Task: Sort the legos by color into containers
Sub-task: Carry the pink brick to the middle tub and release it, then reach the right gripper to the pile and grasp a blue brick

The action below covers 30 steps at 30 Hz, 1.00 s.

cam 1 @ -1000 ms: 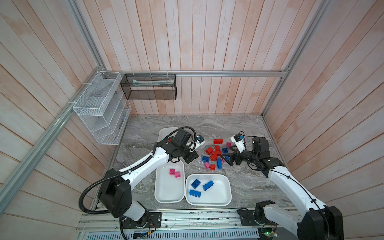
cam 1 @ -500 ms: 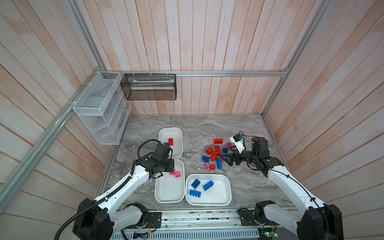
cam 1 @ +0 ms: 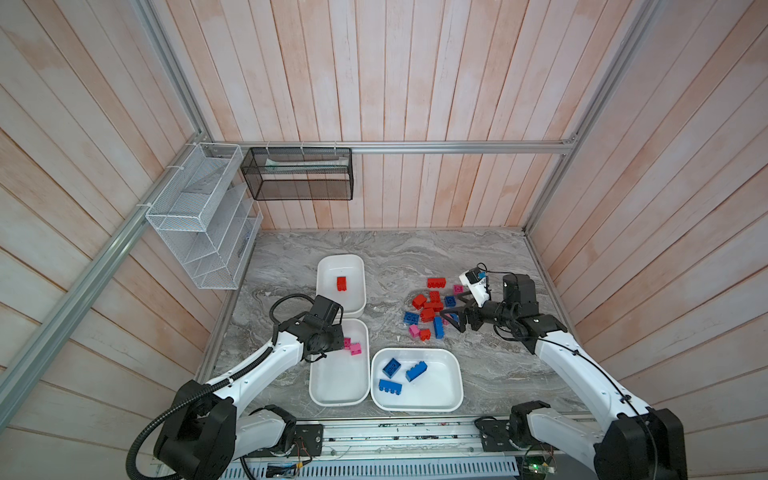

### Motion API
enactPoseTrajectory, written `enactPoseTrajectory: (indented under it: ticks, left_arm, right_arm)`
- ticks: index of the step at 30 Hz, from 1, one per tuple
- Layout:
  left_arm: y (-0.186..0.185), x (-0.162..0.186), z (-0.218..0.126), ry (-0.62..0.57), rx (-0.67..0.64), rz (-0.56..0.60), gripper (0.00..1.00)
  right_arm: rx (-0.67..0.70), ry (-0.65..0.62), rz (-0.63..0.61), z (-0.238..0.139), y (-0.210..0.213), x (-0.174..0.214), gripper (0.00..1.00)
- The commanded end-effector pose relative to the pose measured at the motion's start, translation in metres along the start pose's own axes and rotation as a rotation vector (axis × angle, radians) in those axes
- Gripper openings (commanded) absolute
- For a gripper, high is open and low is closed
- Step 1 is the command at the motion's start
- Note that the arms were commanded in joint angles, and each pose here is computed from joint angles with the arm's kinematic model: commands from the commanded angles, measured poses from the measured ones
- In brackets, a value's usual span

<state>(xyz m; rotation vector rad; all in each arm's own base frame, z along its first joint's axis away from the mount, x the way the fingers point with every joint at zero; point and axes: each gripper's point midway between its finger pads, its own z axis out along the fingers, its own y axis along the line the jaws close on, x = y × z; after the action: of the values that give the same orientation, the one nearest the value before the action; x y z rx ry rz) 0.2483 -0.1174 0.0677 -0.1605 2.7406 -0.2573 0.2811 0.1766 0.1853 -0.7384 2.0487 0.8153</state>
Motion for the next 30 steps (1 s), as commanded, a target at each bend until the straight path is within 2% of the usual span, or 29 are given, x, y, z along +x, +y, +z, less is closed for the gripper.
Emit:
enactPoseTrajectory:
  ticks: [1,7,9,12,16,20,30]
  left_arm:
    - [-0.004,-0.009,-0.013,-0.031,0.013,-0.007,0.60]
    - [-0.030,-0.028,-0.051,-0.090,0.138,0.030,0.68]
    - [-0.046,-0.036,-0.066,-0.118,0.211,0.090,0.71]
    - [-0.065,-0.049,-0.086,-0.166,0.296,0.195,0.83]
    - [-0.084,-0.061,-0.104,-0.199,0.414,0.268,0.93]
    - [-0.093,-0.061,-0.109,-0.186,0.533,0.269,1.00]
    - [-0.092,-0.052,-0.119,-0.182,0.721,0.194,1.00]
  right_arm:
    - [-0.032,0.013,-0.013,0.005,0.007,-0.005,0.98]
    - [-0.062,0.089,-0.088,0.023,0.021,-0.001,0.98]
    - [-0.062,0.128,-0.123,0.030,0.023,0.000,0.98]
    - [-0.073,0.203,-0.182,0.046,0.027,0.003,0.97]
    - [-0.065,0.338,-0.256,0.069,0.028,0.015,0.95]
    - [-0.072,0.473,-0.325,0.089,0.033,0.034,0.94]
    - [-0.016,0.705,-0.393,0.131,0.014,0.061,0.82]
